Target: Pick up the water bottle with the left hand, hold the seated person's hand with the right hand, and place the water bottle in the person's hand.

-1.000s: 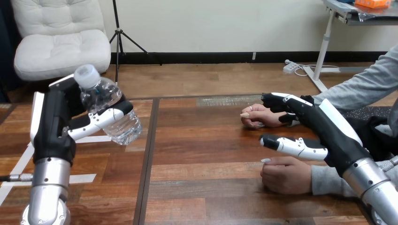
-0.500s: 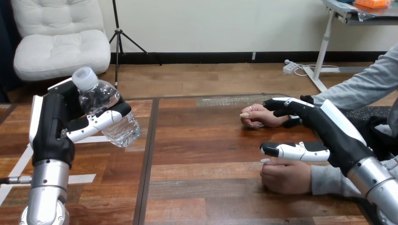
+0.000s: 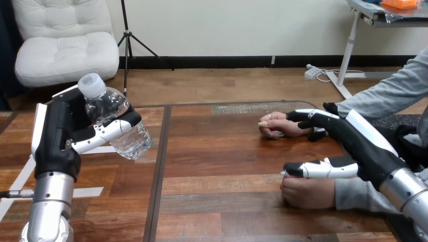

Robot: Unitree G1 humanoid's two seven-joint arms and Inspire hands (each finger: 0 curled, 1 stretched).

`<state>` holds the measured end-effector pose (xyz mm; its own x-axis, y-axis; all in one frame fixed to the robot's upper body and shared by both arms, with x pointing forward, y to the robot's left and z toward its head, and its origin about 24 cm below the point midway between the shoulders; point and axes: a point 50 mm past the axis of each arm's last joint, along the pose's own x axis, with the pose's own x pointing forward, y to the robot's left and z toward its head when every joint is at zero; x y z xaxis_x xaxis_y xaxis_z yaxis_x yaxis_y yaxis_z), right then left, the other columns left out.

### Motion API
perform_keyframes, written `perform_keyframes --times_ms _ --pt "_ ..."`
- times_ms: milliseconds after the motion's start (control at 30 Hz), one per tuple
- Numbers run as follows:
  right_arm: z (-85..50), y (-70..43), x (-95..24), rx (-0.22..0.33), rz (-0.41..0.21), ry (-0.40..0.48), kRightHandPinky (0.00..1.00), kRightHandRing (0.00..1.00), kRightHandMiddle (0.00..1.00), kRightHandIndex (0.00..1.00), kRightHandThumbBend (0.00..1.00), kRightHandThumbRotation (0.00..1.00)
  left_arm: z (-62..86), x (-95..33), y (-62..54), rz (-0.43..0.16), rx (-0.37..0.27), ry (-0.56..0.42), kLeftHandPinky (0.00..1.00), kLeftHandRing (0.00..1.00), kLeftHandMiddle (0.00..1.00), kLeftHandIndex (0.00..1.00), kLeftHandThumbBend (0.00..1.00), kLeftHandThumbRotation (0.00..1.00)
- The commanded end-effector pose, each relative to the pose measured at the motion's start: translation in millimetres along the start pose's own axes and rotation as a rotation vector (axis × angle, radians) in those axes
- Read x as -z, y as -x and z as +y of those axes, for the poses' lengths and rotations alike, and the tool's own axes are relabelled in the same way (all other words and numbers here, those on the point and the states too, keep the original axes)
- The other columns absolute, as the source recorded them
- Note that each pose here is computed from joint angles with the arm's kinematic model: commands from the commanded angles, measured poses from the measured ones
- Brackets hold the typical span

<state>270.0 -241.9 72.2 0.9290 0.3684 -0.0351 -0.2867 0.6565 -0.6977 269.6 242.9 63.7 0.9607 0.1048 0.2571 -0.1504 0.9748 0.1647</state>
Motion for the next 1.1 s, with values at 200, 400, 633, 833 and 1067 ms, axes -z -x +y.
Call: perform_keyframes --times_ms 200,400,633,833,1067 --pt "-27.4 -9.5 -8.9 -0.004 -0.018 0.051 0.76 0.90 0.92 0.88 1.00 0.41 3.2 -27.4 -15.2 -0.126 -0.018 0.013 0.28 0.32 0.36 0.38 0.68 0.00" --pt "-30.9 -6.4 -4.6 -0.024 0.004 0.043 0.78 0.93 0.94 0.91 1.00 0.37 3.9 -26.3 -14.9 -0.117 -0.024 0.022 0.28 0.32 0.36 0.38 0.68 0.00" --pt "-33.2 -2.6 -3.5 -0.044 0.024 0.055 0.80 0.94 0.95 0.94 1.00 0.33 3.5 -27.8 -14.5 -0.124 -0.023 0.005 0.28 0.32 0.36 0.38 0.69 0.00" --pt "-34.8 0.2 -2.3 -0.050 0.045 0.060 0.79 0.94 0.95 0.94 1.00 0.32 3.7 -27.4 -14.5 -0.116 -0.026 0.017 0.27 0.32 0.35 0.38 0.69 0.00" --pt "-36.4 3.1 -1.1 -0.047 0.057 0.071 0.79 0.94 0.95 0.94 1.00 0.30 3.9 -26.9 -14.4 -0.113 -0.028 0.029 0.27 0.32 0.35 0.38 0.69 0.00"
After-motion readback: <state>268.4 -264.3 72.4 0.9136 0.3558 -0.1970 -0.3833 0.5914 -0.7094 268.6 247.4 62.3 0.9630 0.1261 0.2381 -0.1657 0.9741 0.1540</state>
